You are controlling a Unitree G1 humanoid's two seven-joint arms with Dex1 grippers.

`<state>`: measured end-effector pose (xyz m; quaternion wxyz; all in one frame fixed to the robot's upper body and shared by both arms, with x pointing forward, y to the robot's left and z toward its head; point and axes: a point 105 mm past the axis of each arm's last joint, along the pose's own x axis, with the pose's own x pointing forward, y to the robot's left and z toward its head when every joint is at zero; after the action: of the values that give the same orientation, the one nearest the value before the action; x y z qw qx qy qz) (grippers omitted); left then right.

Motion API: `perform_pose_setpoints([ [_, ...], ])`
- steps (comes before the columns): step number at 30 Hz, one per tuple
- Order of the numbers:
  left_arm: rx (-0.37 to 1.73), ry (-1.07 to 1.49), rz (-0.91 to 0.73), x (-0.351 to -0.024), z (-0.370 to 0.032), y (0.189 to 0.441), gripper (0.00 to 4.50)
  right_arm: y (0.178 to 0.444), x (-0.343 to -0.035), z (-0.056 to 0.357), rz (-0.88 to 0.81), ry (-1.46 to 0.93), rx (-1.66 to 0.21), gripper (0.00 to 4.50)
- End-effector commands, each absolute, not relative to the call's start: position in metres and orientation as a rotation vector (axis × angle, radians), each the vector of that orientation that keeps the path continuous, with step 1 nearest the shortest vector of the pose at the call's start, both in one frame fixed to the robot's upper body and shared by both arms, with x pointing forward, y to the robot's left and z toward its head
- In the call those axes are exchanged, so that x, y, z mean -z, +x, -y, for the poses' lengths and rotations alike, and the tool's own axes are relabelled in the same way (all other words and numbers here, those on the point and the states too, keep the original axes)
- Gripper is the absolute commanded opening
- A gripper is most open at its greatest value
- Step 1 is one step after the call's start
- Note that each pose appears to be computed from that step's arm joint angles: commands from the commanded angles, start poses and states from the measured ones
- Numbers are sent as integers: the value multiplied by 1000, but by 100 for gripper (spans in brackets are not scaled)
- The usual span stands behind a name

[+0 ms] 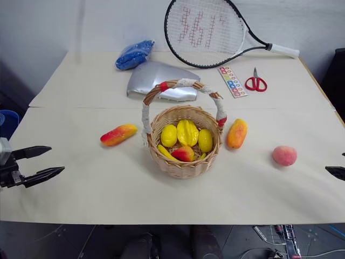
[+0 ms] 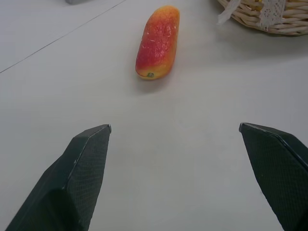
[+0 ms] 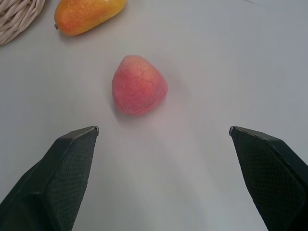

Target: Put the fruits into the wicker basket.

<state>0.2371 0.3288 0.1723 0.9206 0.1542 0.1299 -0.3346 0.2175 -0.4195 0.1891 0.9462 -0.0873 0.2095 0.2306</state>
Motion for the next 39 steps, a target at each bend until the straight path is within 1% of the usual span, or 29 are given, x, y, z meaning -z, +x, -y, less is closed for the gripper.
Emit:
perform_pose_setpoints([
  [1, 663, 378, -245, -183, -333, 237, 449, 216, -196, 422, -386, -177, -463, 450],
  [4, 612, 381, -249, -180, -339, 240, 449, 216, -195, 424, -391, -187, -459, 450],
  [11, 603, 377, -266, -176, -338, 241, 449, 218, -192, 429, -408, -214, -429, 450],
  [19, 564, 392, -253, -178, -339, 252, 449, 222, -194, 429, -382, -220, -412, 450],
  [21, 556, 389, -242, -181, -336, 256, 449, 223, -197, 426, -362, -204, -424, 450],
  [25, 555, 409, -235, -186, -329, 265, 449, 224, -213, 409, -315, -125, -502, 450],
  [31, 614, 437, -203, -200, -298, 289, 449, 221, -255, 340, -231, -190, -752, 450],
  [35, 680, 477, -253, -203, -276, 308, 449, 213, -291, 275, -119, -288, -959, 450],
  [37, 718, 476, -265, -206, -265, 314, 449, 207, -304, 253, -76, -297, -1030, 450],
  [39, 704, 488, -294, -208, -259, 329, 449, 199, -318, 228, -29, -316, -1120, 450],
])
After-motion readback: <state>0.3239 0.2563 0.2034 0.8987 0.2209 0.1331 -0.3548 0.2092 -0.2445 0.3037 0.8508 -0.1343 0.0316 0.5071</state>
